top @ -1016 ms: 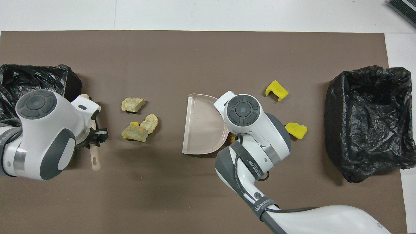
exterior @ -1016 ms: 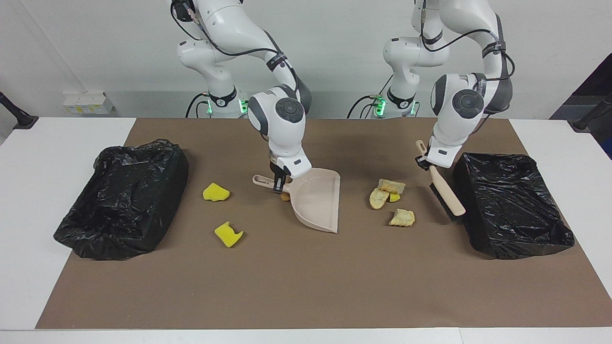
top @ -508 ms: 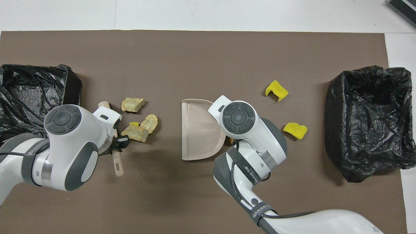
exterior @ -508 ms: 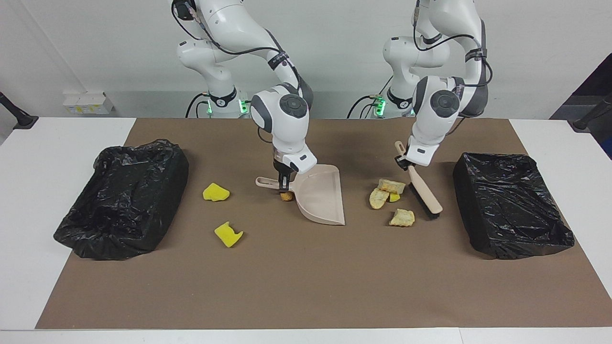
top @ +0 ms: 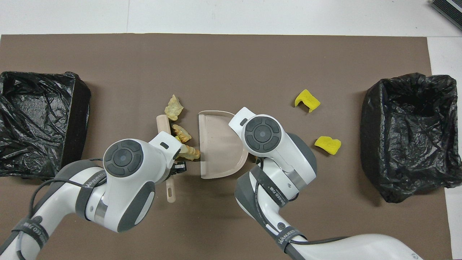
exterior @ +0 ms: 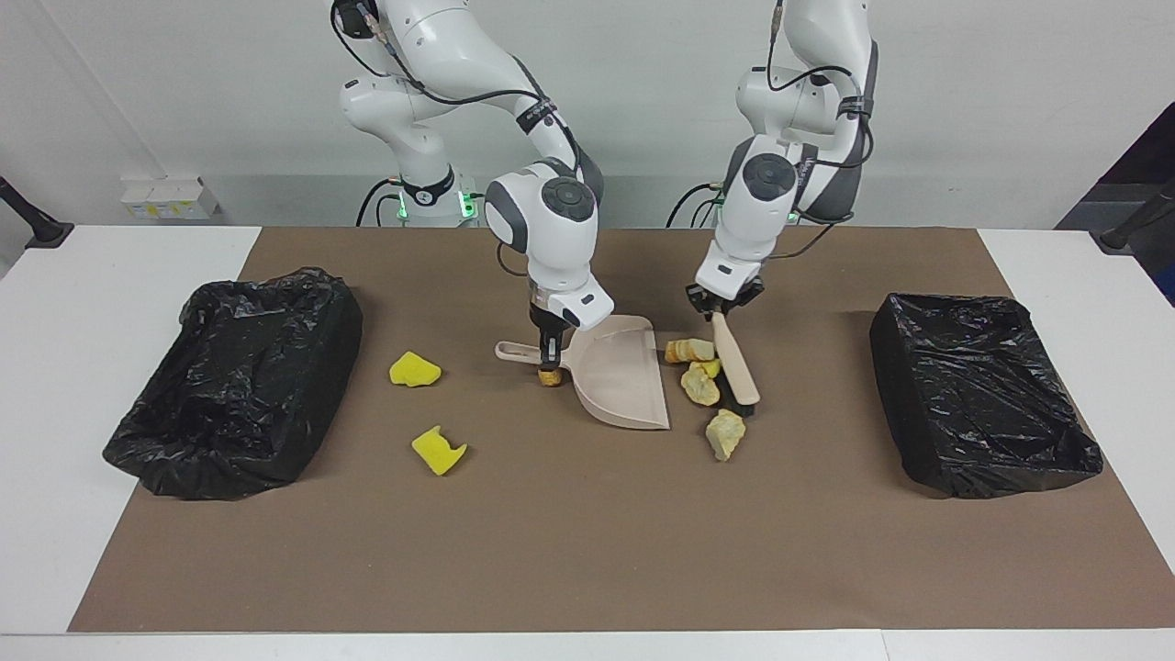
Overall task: Sweep and dump trash in bin
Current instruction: 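Sweep the bread scraps into the dustpan with the left gripper's brush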
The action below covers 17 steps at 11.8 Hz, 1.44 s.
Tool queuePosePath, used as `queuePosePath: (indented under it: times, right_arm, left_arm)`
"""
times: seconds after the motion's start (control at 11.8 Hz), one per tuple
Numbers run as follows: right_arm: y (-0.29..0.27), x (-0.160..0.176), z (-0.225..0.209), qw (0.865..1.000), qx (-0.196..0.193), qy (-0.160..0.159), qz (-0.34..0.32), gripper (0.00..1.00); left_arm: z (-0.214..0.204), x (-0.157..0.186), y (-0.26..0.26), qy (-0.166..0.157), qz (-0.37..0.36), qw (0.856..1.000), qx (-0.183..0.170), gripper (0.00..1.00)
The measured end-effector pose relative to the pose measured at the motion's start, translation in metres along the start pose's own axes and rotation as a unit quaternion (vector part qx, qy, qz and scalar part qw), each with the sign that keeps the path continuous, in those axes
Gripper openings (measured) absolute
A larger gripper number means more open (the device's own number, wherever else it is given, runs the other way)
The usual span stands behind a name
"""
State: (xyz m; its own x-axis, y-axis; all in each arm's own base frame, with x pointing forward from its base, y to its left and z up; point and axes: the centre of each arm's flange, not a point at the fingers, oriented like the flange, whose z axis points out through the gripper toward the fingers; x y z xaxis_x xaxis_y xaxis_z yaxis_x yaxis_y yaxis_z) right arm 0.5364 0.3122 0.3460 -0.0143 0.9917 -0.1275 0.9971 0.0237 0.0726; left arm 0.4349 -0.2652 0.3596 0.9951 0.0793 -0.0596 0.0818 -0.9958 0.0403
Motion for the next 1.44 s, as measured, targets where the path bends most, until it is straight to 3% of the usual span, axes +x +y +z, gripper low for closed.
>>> queuePosePath:
  times: [0.42, 0.68, 0.85, 1.02, 1.19, 1.36, 1.44]
  right_arm:
    - [0.0, 0.0, 0.0, 1.0, 0.0, 0.0, 0.0, 0.31]
    - [0.0, 0.0, 0.0, 1.0, 0.0, 0.0, 0.0, 0.31]
    - [0.0, 0.0, 0.0, 1.0, 0.0, 0.0, 0.0, 0.31]
    - [0.0, 0.0, 0.0, 1.0, 0.0, 0.0, 0.0, 0.31]
    - [0.0, -0.001, 0.001, 1.0, 0.001, 0.0, 0.001, 0.31]
    - [0.0, -0.001, 0.001, 1.0, 0.001, -0.001, 0.001, 0.31]
    - [0.0, -0.001, 0.001, 1.0, 0.001, -0.001, 0.001, 0.31]
  left_arm:
    - [-0.015, -0.013, 0.039, 0.009, 0.023, 0.996, -0.08, 0.26]
    - [-0.067, -0.004, 0.033, 0.027, 0.003, 0.992, -0.12, 0.26]
    - [-0.097, 0.009, 0.006, 0.03, -0.014, 0.992, -0.125, 0.26]
    - [-0.105, 0.024, -0.017, 0.043, 0.022, 0.994, -0.095, 0.26]
    - [-0.114, 0.052, -0.051, 0.05, 0.068, 0.996, -0.03, 0.26]
    - [-0.114, 0.097, -0.061, 0.054, 0.074, 0.996, -0.01, 0.26]
    - [-0.094, 0.118, -0.055, 0.054, 0.078, 0.996, -0.004, 0.26]
